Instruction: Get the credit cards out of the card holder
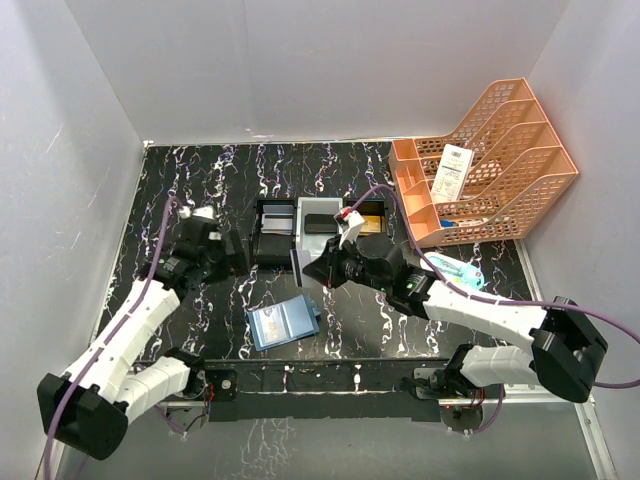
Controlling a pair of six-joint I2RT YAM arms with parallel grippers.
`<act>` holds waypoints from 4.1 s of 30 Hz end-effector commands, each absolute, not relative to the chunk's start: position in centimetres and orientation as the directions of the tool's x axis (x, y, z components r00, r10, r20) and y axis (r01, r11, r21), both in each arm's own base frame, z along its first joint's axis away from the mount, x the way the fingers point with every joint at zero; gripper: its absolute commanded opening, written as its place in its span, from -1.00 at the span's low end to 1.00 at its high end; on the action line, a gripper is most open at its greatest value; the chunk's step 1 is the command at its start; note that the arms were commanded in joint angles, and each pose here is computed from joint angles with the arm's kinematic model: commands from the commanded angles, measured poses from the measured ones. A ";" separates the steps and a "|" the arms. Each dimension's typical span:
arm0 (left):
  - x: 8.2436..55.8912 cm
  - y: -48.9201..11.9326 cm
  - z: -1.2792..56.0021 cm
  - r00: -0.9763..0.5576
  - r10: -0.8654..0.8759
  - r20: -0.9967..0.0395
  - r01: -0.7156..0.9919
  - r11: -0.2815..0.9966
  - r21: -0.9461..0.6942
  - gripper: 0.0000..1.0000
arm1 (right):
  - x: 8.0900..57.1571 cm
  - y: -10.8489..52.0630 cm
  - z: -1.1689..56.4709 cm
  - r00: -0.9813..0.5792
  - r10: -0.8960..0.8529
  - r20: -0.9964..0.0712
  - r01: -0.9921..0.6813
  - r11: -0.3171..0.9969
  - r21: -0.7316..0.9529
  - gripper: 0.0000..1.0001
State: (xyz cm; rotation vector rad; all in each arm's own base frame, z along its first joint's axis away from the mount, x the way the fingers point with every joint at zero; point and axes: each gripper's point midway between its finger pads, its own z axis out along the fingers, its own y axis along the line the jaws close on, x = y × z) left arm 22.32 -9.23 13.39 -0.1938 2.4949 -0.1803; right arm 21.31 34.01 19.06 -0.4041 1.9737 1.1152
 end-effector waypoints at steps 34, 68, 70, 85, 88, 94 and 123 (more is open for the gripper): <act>25.3 -2.7 15.4 -0.577 -0.372 -0.727 -0.287 0.926 -0.246 0.97 | 31.6 35.9 23.6 0.005 -0.378 -0.926 -0.662 0.692 -0.286 -1.00; 23.3 1.1 17.1 -0.471 -0.420 -0.775 -0.464 0.866 -0.187 0.97 | 41.5 43.4 14.3 0.056 -0.784 -0.619 -0.627 0.455 -0.633 -1.00; 23.3 1.1 17.2 -0.466 -0.420 -0.779 -0.464 0.866 -0.190 0.97 | 41.7 43.5 13.8 0.076 -0.792 -0.606 -0.637 0.428 -0.640 -1.00; 23.3 1.0 17.3 -0.465 -0.421 -0.779 -0.459 0.867 -0.194 0.97 | 44.1 43.3 10.4 0.134 -0.854 -0.503 -0.664 0.300 -0.685 -1.00; 23.2 1.0 17.2 -0.466 -0.421 -0.778 -0.459 0.867 -0.194 0.97 | 44.3 43.4 9.9 0.141 -0.864 -0.484 -0.671 0.276 -0.688 -1.00; 23.2 1.0 17.1 -0.470 -0.420 -0.776 -0.461 0.867 -0.190 0.97 | 44.9 43.3 9.9 0.140 -0.871 -0.471 -0.650 0.278 -0.707 -1.00; 23.4 0.6 16.6 -0.494 -0.418 -0.763 -0.450 0.873 -0.187 0.97 | 45.5 43.0 9.3 0.125 -0.881 -0.456 -0.633 0.283 -0.721 -0.67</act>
